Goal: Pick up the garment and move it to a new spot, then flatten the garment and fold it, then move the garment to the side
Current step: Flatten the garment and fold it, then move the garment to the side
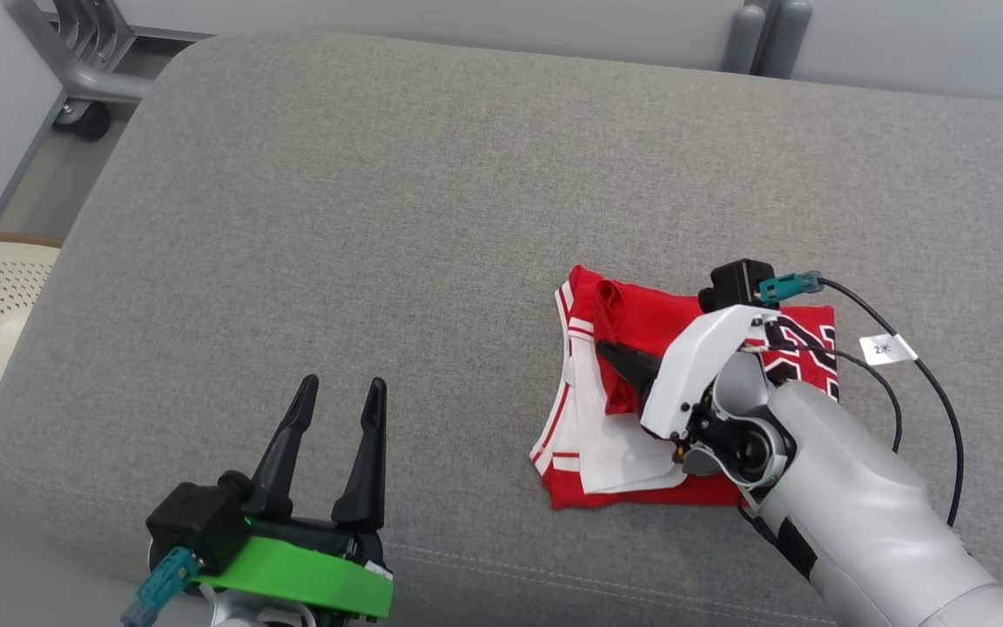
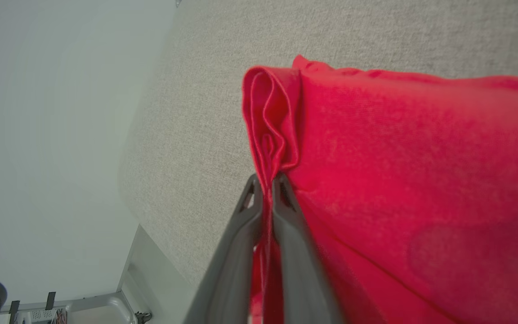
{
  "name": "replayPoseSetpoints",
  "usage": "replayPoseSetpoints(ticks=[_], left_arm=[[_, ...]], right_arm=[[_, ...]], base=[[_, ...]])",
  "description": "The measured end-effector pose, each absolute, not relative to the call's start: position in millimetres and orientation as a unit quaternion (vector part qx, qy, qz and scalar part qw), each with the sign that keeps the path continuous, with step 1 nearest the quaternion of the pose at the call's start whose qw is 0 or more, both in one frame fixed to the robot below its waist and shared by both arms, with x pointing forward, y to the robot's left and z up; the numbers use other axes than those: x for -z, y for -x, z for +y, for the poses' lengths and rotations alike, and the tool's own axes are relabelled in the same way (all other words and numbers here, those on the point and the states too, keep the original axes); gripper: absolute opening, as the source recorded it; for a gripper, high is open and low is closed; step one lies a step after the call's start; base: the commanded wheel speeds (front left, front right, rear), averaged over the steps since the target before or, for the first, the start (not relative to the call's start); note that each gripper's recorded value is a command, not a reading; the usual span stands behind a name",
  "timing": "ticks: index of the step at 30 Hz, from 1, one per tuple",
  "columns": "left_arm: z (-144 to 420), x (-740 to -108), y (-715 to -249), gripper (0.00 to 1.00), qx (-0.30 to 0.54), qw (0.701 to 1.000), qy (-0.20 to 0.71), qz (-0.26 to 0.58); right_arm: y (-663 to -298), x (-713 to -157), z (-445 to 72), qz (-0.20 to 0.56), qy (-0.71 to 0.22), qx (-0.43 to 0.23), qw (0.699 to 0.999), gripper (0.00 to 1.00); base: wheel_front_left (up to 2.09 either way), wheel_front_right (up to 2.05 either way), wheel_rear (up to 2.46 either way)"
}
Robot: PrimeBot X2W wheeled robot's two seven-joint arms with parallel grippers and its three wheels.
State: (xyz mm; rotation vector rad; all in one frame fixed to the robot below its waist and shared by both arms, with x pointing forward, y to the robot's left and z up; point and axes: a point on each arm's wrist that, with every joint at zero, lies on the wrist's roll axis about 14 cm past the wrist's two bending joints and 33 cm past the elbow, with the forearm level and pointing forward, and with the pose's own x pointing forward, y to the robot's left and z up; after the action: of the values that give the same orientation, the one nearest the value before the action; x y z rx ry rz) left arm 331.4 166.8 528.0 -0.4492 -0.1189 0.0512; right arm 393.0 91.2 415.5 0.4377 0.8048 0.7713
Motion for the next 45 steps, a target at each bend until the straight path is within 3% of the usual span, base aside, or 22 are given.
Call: replayPoseSetpoints(ticks=[1,2,3,4,13,19,27,39,45], left_arm=[[166.9,-527.9,-331.5,1.0,-0.025,0.973,0.223,-0.059],[166.9,-528.0,-331.6,1.0,-0.025,0.973,0.223,-0.059],[166.8,-528.2,-331.9,1.0,-0.025,0.973,0.222,-0.059],[167.3,-528.7,-332.4,1.0,-0.025,0.973,0.222,-0.06],[167.1,-531.5,-335.6,1.0,-0.022,0.972,0.223,-0.065],[162.1,-534.4,-339.6,1.0,-0.011,0.972,0.224,-0.069],[148.6,-540.6,-346.6,1.0,0.014,0.971,0.228,-0.074],[121.8,-544.6,-357.6,1.0,0.058,0.969,0.228,-0.074],[116.7,-536.2,-361.4,1.0,0.063,0.969,0.23,-0.059]], right_arm=[[-392.7,-414.8,91.4,0.38,-0.203,-0.364,0.826,0.33],[-392.3,-414.1,91.7,0.381,-0.201,-0.364,0.826,0.49],[-391.9,-413.7,92.0,0.382,-0.2,-0.364,0.826,0.96],[-391.3,-413.6,92.6,0.382,-0.198,-0.365,0.826,1.0],[-398.7,-436.5,98.6,0.344,-0.184,-0.388,0.835,1.0],[-422.4,-483.2,101.4,0.254,-0.163,-0.409,0.861,1.0],[-456.7,-489.2,31.1,0.207,-0.148,-0.336,0.907,1.0],[-440.2,-425.8,-69.7,0.265,-0.133,-0.23,0.927,1.0],[-433.7,-403.4,-84.3,0.287,-0.139,-0.208,0.925,1.0]], base=[[0.0,0.0,0.0],[0.0,0.0,0.0],[0.0,0.0,0.0],[0.0,0.0,0.0],[0.0,0.0,0.0],[0.0,0.0,0.0],[0.0,0.0,0.0],[0.0,0.0,0.0],[0.0,0.0,0.0]])
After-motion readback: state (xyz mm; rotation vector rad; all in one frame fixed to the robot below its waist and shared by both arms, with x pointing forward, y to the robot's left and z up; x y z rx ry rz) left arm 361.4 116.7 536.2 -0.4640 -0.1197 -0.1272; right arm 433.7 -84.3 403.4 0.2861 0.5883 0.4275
